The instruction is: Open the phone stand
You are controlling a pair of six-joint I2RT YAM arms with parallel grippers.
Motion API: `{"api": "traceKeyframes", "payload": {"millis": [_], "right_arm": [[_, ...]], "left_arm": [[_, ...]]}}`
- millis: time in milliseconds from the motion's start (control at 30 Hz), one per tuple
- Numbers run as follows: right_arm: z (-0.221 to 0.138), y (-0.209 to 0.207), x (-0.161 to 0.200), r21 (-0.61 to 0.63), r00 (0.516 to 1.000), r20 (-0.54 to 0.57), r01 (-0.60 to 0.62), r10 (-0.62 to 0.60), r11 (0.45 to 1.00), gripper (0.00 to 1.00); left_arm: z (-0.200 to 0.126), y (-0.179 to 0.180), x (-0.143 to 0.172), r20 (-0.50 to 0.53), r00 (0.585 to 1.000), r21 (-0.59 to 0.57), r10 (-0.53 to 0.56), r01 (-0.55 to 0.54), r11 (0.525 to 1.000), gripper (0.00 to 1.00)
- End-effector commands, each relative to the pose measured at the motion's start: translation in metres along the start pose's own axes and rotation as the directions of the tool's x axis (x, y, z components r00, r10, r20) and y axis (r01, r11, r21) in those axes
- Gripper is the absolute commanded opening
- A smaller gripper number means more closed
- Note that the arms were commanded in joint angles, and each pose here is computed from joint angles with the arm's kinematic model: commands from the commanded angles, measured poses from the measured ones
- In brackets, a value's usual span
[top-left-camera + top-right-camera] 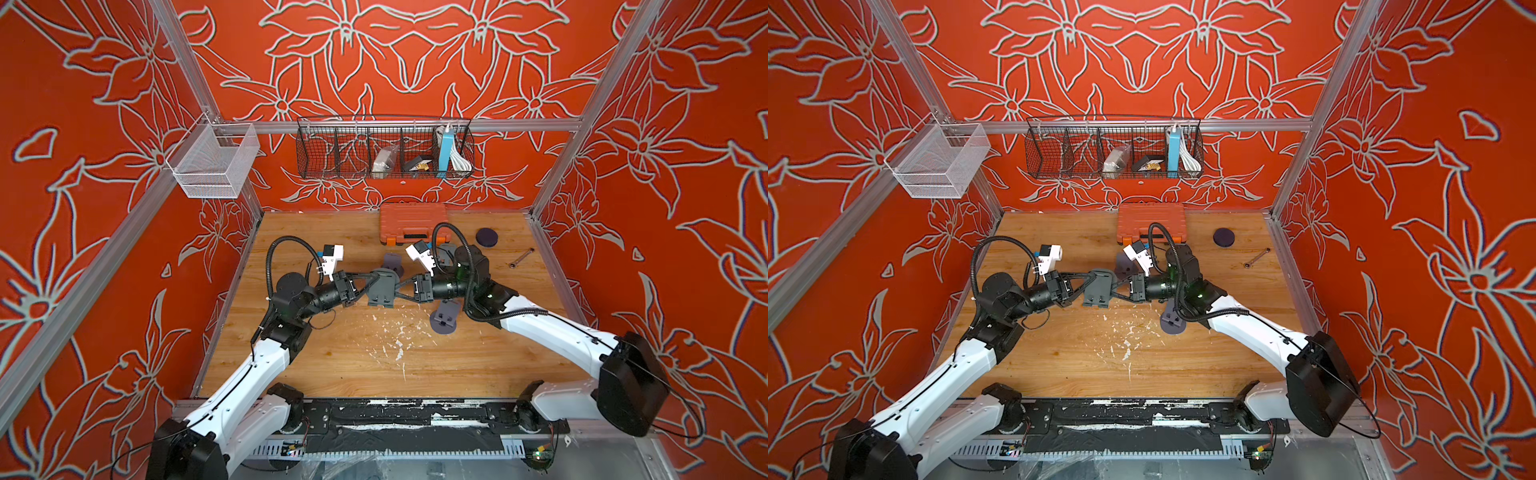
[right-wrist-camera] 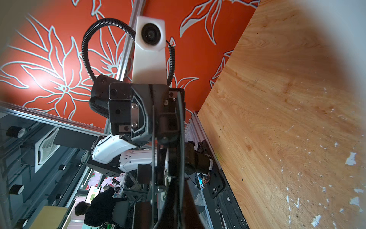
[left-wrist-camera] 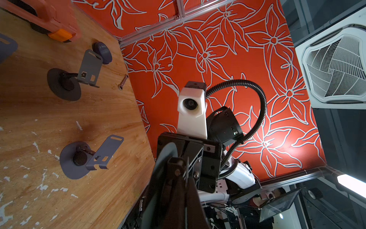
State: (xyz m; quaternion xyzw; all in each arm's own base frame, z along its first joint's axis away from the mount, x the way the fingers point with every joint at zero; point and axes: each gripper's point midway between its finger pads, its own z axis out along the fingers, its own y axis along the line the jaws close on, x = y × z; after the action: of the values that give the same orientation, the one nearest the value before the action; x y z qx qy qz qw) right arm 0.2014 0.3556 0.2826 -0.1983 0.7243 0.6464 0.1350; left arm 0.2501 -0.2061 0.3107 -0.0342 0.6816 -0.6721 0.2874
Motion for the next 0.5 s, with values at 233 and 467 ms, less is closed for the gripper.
{"api": "traceKeyframes", "payload": {"millis": [233,467], "right_arm": [[0.028,-0.055,0.044,0.038,0.947,-0.171,-0.269,0.272,0.962,0.00],[0.032,-0.070,0.061,0.031,0.891,-0.245,-0.386,0.381,0.922,0.00]], "left_arm": [[-0.009,-0.132,-0.011,-0.011,0.971,0.268,0.239,-0.228,0.936,0.00],[-0.014,-0.172,-0.021,0.028,0.938,0.329,0.345,-0.334,0.883,0.00]]}}
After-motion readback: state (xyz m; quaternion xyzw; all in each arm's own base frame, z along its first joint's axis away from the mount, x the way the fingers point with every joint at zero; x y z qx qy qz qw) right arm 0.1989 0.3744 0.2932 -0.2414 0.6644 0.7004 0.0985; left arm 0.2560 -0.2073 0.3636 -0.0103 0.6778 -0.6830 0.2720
